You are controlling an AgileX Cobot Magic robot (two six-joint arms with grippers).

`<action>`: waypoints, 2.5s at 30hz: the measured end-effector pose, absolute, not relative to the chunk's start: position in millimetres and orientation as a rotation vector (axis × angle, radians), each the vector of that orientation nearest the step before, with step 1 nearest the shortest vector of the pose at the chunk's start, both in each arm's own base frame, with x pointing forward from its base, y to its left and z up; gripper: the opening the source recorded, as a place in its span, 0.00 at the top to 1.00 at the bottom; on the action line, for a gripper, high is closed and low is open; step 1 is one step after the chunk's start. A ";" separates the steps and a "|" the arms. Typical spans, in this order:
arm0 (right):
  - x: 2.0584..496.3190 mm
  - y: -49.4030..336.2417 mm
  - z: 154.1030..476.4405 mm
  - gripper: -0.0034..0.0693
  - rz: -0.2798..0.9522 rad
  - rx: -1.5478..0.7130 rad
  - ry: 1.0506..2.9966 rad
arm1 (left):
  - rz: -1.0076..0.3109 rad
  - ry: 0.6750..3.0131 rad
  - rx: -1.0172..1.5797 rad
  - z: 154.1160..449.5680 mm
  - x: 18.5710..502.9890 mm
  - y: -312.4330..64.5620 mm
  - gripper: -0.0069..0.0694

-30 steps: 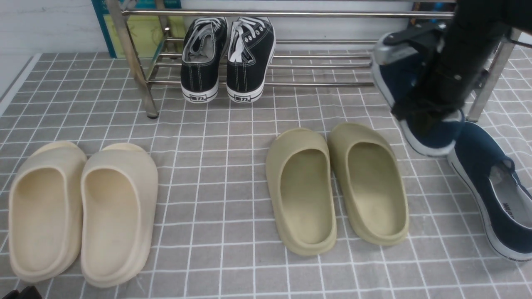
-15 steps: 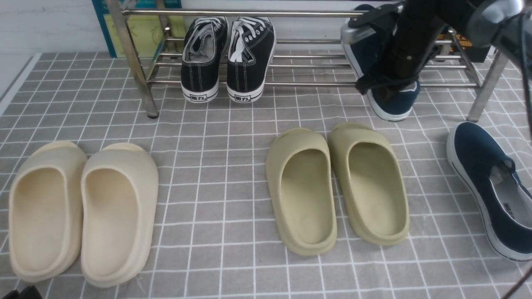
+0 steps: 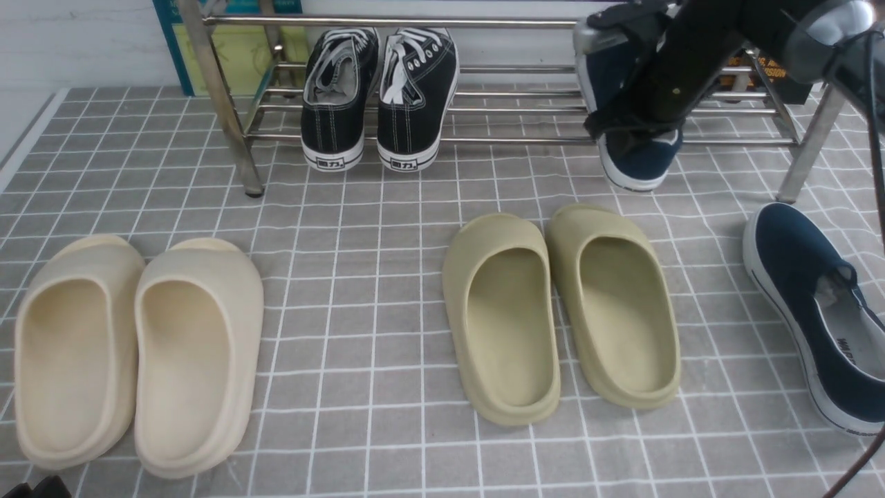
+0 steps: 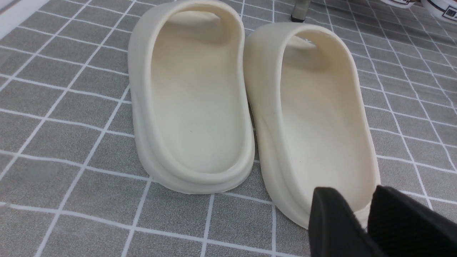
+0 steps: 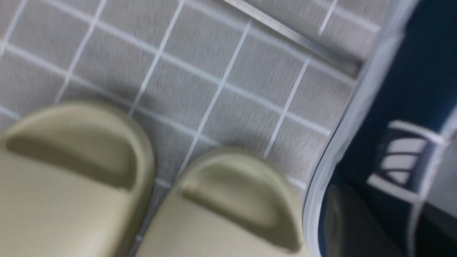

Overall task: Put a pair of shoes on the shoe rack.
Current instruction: Use the right arm to put a shoe into the shoe rack, then use the right arm to grab the shoe closest to it, then use the right arm to put a shoe into the shoe rack

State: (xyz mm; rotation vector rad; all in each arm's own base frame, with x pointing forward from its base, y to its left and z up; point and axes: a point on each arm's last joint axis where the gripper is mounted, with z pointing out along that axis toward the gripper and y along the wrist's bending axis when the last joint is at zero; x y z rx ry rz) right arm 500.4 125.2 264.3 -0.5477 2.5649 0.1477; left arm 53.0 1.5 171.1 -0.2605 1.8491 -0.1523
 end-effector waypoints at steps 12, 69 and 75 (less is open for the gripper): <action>478.9 114.2 324.6 0.39 0.119 -0.521 2.526 | -0.152 1.849 -0.260 171.1 53.0 1.5 0.67; 290.8 26.9 226.0 0.90 -0.019 -0.073 2.952 | -0.152 1.849 -0.260 171.1 53.0 1.5 0.62; 300.6 33.8 285.5 0.90 0.072 -0.177 2.816 | -0.152 1.849 -0.260 171.1 53.0 1.5 0.61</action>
